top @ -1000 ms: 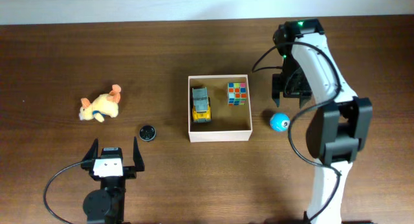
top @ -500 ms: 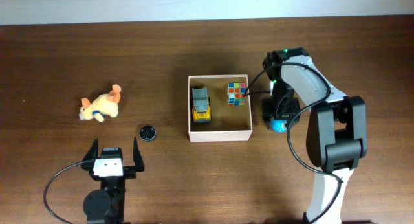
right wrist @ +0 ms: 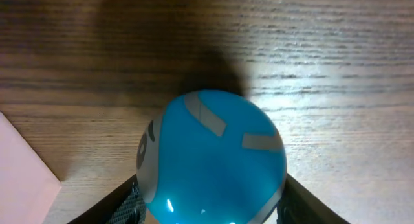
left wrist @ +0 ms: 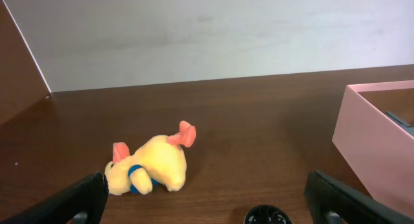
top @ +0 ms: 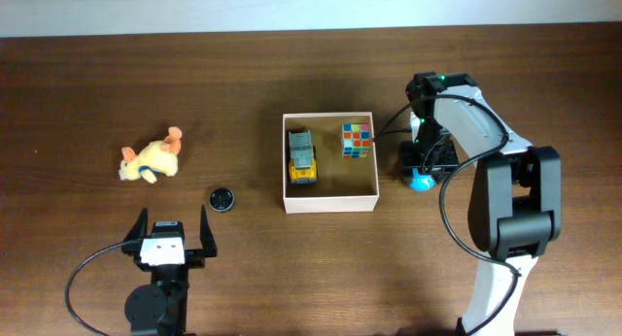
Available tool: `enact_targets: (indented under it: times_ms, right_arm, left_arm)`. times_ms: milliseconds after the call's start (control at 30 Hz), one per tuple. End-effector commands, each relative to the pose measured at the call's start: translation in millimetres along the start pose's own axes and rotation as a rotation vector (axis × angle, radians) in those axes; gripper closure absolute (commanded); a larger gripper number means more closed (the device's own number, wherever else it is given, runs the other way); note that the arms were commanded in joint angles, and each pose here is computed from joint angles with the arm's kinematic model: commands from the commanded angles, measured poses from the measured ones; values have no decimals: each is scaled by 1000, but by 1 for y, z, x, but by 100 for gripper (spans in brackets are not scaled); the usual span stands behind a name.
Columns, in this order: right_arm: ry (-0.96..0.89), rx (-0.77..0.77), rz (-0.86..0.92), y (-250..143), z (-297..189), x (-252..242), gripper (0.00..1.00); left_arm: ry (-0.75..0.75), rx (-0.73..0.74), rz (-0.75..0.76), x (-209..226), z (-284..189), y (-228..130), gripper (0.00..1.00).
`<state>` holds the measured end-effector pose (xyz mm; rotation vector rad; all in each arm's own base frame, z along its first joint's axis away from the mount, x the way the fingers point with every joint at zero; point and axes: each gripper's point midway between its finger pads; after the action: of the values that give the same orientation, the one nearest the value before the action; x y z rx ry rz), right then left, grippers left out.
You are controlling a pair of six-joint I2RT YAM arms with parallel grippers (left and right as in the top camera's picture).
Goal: Pack container
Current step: 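Lower the right gripper onto the blue ball and close on it, then lift the blue ball and carry it over the box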
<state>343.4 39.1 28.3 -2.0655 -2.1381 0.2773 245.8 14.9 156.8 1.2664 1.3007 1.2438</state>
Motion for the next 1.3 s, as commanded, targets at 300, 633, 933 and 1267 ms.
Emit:
enact_targets:
  times_ms: [300,633,933,1267]
  right_arm:
    - [12,-69,-35,12,-6,-2,49]
    - [12,-103,-42,20,-5,-2,60]
    - [5,-109,-41,21,-6,-3,69]
    - [6,-141,-41,28,-30,-2,69]
  left_arm:
    - [3,1,19,1,0,-1,1]
    - [3,1,19,1,0,-1,1]
    - [3,1,19,1,0,-1,1]
    - [3,1,19,1,0,-1,1]
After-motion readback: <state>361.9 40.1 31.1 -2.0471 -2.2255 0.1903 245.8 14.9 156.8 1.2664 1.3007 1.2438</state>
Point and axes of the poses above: each gripper's point midway between its finger pads, its own z axis out along the fingers, its own x axis along the line the jaws close on, y = z × x, and after that the axes turned 3 degrees about -z, right-handed
